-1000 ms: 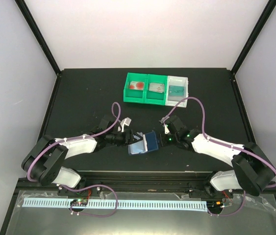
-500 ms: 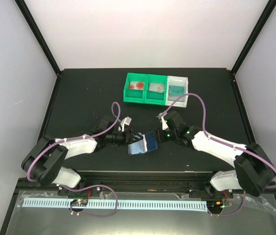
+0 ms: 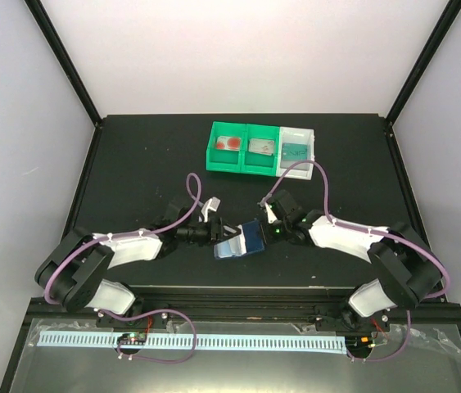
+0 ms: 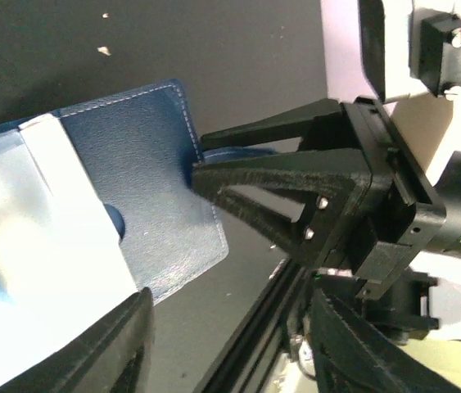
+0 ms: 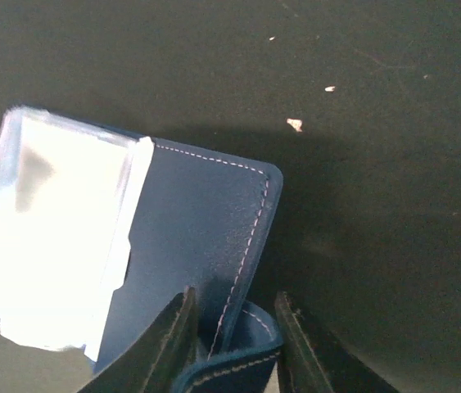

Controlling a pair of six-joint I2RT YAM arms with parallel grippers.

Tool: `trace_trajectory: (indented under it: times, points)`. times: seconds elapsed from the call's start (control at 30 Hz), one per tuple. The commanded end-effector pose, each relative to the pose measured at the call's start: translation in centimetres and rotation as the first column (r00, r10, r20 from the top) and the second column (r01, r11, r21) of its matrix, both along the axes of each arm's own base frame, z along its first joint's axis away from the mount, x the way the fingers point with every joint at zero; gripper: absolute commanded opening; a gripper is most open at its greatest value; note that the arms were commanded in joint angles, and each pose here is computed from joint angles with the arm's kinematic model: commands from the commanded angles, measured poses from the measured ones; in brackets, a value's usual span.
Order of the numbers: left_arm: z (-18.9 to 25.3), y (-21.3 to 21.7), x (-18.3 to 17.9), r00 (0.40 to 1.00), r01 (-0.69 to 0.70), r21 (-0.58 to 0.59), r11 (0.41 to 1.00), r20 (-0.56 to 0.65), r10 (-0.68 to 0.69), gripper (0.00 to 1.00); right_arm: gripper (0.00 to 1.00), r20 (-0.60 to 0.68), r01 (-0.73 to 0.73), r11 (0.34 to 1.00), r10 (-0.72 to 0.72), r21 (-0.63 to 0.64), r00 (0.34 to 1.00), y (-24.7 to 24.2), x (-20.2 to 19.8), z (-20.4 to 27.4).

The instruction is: Take the credit cards out of the card holder

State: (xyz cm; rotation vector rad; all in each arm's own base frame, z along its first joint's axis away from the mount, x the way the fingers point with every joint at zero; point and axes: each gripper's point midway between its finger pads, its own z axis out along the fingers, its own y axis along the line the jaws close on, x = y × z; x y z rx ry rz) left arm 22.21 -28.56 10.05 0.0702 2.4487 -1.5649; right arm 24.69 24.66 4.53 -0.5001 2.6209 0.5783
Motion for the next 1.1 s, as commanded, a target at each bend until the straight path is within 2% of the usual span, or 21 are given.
trace_trajectory:
  times: [0.0, 0.07, 0.17, 0.3, 0.53, 0.7, 0.83, 1.07]
  points:
    - [-0.3, 1.4, 0.2, 0.998, -0.03, 0.082, 0.996, 0.058, 0.025, 0.58, 0.21, 0.04, 0.016, 0.999, -0.014, -0.039, 0.999, -0.9, 0.4, -0.5]
    - [-1.2, 3.0, 0.2, 0.995, -0.075, 0.181, 0.981, 0.077, 0.062, 0.65, 0.16, 0.034, 0.014, 0.999, -0.012, -0.048, 0.999, -1.1, 0.2, -1.0]
    - [-1.7, 5.6, 0.2, 0.985, -0.148, 0.289, 0.946, 0.125, 0.116, 0.72, 0.1, 0.024, 0.006, 0.998, -0.005, -0.056, 1.0, -1.2, 0.0, -1.5]
    - [-2.2, 7.0, 0.2, 0.978, -0.193, 0.325, 0.926, 0.14, 0.154, 0.72, 0.09, 0.033, 0.009, 0.999, -0.007, -0.053, 0.999, -1.3, 0.0, -1.4]
    - [-3.8, 5.5, 0.5, 0.99, -0.134, 0.314, 0.94, 0.077, 0.115, 0.56, 0.09, 0.032, 0.013, 0.998, -0.012, -0.054, 0.999, -1.5, -0.1, -1.5]
    - [-4.6, 4.6, 0.8, 0.994, -0.11, 0.293, 0.95, 0.052, 0.099, 0.54, 0.09, 0.042, 0.017, 0.999, -0.015, -0.048, 0.999, -1.5, 0.0, -1.3]
    - [-4.8, 4.6, 1.0, 0.994, -0.107, 0.3, 0.948, 0.05, 0.097, 0.47, 0.09, 0.038, 0.01, 0.999, -0.009, -0.051, 0.999, -1.4, 0.0, -1.4]
    - [-4.8, 3.6, 1.4, 0.997, -0.081, 0.27, 0.959, 0.034, 0.075, 0.26, 0.08, 0.024, 0.004, 0.999, -0.003, -0.052, 1.0, -1.2, 0.0, -1.8]
